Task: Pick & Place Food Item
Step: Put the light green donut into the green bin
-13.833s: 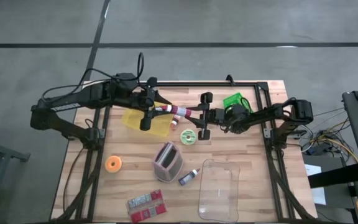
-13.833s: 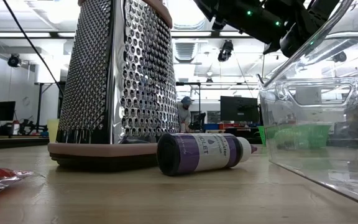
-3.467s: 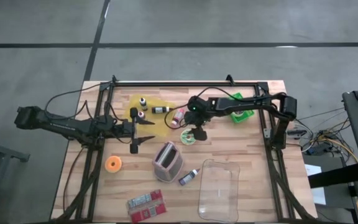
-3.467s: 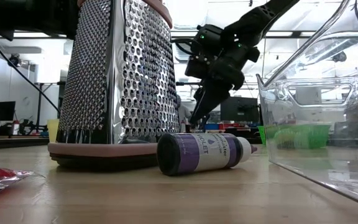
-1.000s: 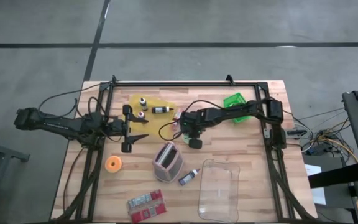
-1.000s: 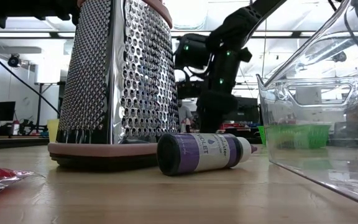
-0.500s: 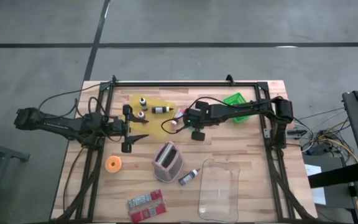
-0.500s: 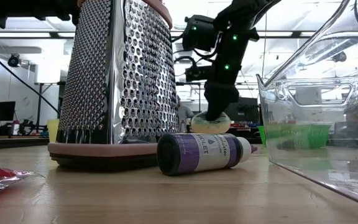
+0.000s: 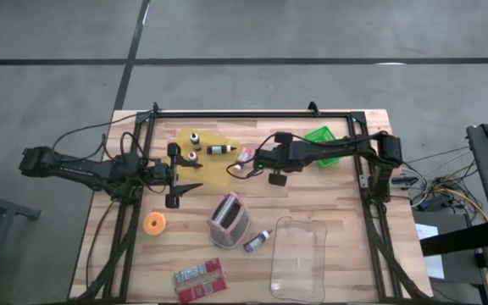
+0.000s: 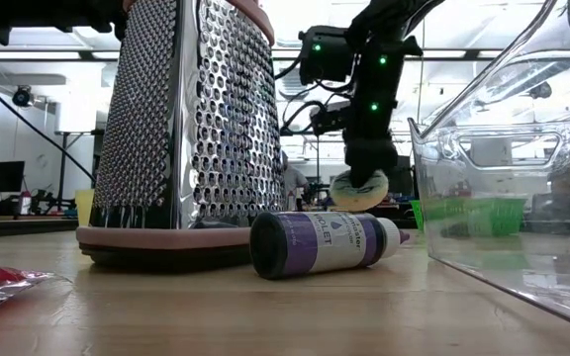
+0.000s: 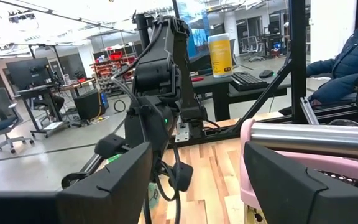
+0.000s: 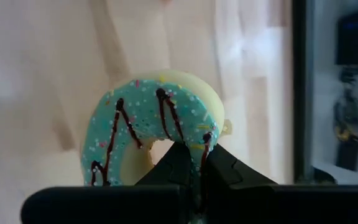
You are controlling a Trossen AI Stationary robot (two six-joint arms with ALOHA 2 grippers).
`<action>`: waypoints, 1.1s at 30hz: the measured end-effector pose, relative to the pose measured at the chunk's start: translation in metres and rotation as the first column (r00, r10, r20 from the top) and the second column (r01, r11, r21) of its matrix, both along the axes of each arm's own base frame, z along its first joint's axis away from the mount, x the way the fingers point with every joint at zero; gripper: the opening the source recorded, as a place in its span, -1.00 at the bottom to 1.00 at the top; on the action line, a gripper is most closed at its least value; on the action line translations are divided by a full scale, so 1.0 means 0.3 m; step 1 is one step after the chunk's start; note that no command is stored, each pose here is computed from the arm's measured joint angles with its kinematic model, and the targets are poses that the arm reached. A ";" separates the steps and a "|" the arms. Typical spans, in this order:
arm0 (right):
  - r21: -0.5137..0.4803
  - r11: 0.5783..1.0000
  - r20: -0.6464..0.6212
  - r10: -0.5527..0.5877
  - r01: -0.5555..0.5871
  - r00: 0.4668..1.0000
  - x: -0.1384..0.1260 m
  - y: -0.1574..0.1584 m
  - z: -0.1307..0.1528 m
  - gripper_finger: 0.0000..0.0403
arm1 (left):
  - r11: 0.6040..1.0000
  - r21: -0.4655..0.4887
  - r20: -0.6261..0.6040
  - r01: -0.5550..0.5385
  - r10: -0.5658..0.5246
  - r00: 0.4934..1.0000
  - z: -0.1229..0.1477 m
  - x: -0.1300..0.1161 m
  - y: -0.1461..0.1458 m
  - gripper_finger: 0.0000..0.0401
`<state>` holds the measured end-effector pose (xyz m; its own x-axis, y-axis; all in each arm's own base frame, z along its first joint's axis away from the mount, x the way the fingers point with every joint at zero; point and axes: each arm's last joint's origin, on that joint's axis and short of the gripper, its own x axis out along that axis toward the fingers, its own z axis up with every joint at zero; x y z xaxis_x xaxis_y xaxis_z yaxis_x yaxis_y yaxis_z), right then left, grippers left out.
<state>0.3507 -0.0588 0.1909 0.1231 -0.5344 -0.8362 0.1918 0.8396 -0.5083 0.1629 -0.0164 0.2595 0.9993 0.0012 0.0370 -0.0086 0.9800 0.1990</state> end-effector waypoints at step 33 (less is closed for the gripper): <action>-0.007 0.935 0.204 -0.345 0.354 0.916 -0.528 -0.159 0.179 -0.96 | 1.000 -0.005 -0.014 0.008 -0.008 1.000 -0.007 0.003 -0.001 0.29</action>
